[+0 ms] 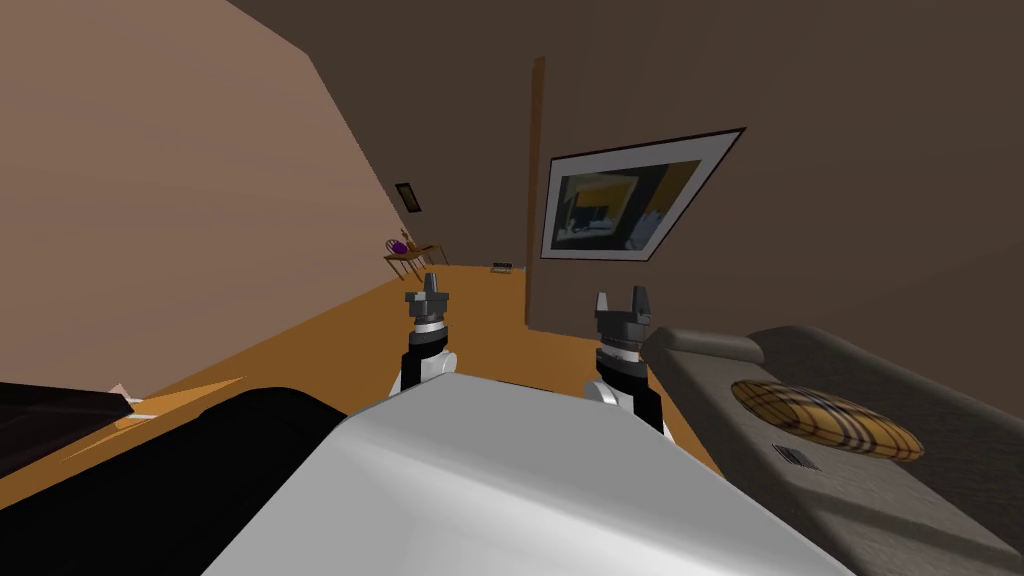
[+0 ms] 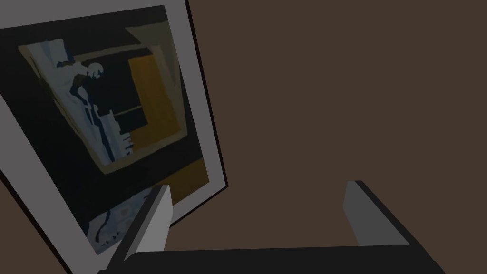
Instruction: Push the door open
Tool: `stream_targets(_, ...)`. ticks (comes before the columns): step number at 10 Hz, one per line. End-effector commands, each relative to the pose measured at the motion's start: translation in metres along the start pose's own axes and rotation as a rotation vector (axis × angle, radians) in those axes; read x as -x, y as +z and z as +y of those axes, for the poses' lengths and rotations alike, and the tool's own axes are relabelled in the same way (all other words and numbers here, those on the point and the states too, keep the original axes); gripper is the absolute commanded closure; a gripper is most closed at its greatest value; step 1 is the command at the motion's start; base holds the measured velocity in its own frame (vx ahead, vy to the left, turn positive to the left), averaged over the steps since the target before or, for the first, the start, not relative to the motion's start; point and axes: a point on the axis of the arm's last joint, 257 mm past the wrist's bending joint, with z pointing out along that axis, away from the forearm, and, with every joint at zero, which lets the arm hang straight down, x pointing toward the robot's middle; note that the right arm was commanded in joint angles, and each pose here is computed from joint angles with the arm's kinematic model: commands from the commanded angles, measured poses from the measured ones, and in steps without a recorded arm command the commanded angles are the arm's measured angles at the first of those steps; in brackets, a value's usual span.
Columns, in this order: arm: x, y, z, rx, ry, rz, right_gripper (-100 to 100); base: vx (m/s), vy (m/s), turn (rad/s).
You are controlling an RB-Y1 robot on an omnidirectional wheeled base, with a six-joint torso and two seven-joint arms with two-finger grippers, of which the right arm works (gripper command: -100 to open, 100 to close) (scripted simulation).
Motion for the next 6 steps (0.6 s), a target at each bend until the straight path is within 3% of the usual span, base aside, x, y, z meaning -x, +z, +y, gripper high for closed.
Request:
stream_targets(1, 0.002, -0.0038, -0.008, -0.017, 0.031, -0.011, -100, 0.127, 0.129, -0.047)
stream_targets(6, 0.007, -0.0161, -0.032, -0.073, 0.121, -0.046, -100, 0.119, 0.133, -0.052)
